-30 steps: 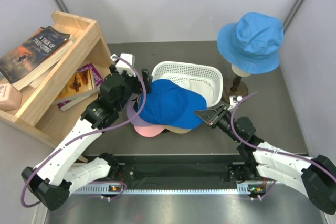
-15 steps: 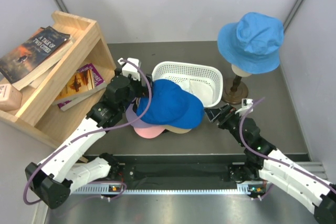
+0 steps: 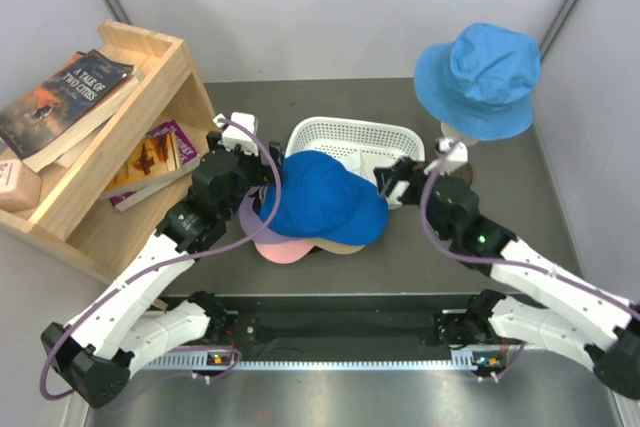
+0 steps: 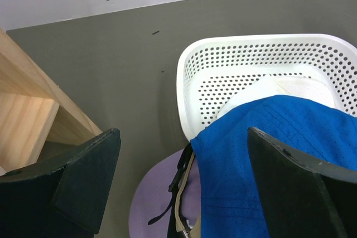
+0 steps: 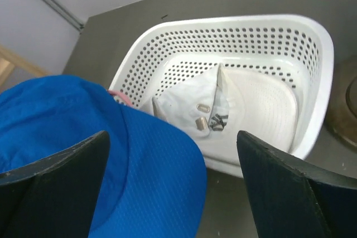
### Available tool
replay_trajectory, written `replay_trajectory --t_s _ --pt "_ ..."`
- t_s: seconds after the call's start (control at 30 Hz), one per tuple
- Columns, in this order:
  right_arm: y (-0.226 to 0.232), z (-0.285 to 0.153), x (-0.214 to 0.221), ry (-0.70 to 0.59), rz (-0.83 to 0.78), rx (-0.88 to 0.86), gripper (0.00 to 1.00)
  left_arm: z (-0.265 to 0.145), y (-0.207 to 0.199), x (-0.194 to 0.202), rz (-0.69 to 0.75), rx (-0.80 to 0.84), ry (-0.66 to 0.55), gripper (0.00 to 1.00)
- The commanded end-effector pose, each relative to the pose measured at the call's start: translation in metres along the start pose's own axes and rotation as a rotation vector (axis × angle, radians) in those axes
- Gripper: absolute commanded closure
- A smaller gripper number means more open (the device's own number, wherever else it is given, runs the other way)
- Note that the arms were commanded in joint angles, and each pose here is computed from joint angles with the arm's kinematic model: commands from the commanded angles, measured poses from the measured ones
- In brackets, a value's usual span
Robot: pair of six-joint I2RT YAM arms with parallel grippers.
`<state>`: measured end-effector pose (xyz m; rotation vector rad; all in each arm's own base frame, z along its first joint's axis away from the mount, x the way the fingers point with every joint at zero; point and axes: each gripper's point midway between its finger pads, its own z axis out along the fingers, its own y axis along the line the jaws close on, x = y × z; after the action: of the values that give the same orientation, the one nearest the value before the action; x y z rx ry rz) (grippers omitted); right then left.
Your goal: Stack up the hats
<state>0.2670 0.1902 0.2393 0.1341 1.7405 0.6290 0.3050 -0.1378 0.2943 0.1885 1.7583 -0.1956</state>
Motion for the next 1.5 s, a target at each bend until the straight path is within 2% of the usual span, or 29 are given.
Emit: replay_trajectory --t_s 0.0,0.07,0.1,0.2,0.23,0.33,0.47,0.57,0.93,1.3,1.33,1.37,1.43,1.47 --pt "0.038 0.042 -0.044 -0.023 -0.125 0.022 0.03 0.001 0.002 -0.012 -0.004 -0.012 -0.056 0.01" --pt "0.034 0.069 -0.018 0.089 -0.184 0.081 0.02 0.001 0.002 -0.011 -0.004 -0.012 -0.052 0.01" --pt "0.039 0.079 -0.033 0.069 -0.164 0.09 0.02 0.001 0.002 -0.01 -0.002 -0.012 -0.05 0.01" --pt "0.035 0.112 -0.035 0.067 -0.137 0.127 0.0 -0.001 0.004 -0.012 -0.006 -0.018 -0.056 0.01" --pt "0.027 0.127 -0.018 0.122 -0.142 0.155 0.0 -0.002 0.005 -0.012 -0.007 -0.019 -0.059 0.01" --pt "0.009 0.148 -0.015 0.159 -0.131 0.236 0.0 -0.004 0.006 -0.013 -0.007 -0.02 -0.065 0.01" --pt "-0.023 0.169 0.028 0.244 -0.114 0.35 0.0 -0.006 0.005 -0.015 -0.013 -0.012 -0.072 0.01" --pt "-0.05 0.179 0.053 0.305 -0.052 0.409 0.0 -0.006 0.004 -0.015 -0.016 -0.007 -0.071 0.01" --pt "-0.11 0.185 0.107 0.337 0.021 0.59 0.0 -0.001 0.0 -0.008 -0.011 0.005 -0.049 0.01" --pt "-0.131 0.195 0.15 0.415 0.025 0.634 0.0 0.0 0.001 -0.006 -0.002 -0.002 -0.045 0.01" --pt "-0.13 0.195 0.153 0.424 0.03 0.627 0.02 0.0 0.002 -0.006 -0.002 -0.008 -0.045 0.01" --pt "-0.129 0.195 0.153 0.424 0.03 0.619 0.11 0.0 0.003 -0.005 -0.002 -0.01 -0.046 0.01" --pt "-0.126 0.192 0.152 0.422 0.041 0.598 0.19 -0.001 0.004 -0.007 -0.001 -0.012 -0.051 0.01" --pt "-0.124 0.192 0.15 0.419 0.042 0.586 0.27 -0.001 0.003 -0.007 -0.002 -0.009 -0.051 0.01"
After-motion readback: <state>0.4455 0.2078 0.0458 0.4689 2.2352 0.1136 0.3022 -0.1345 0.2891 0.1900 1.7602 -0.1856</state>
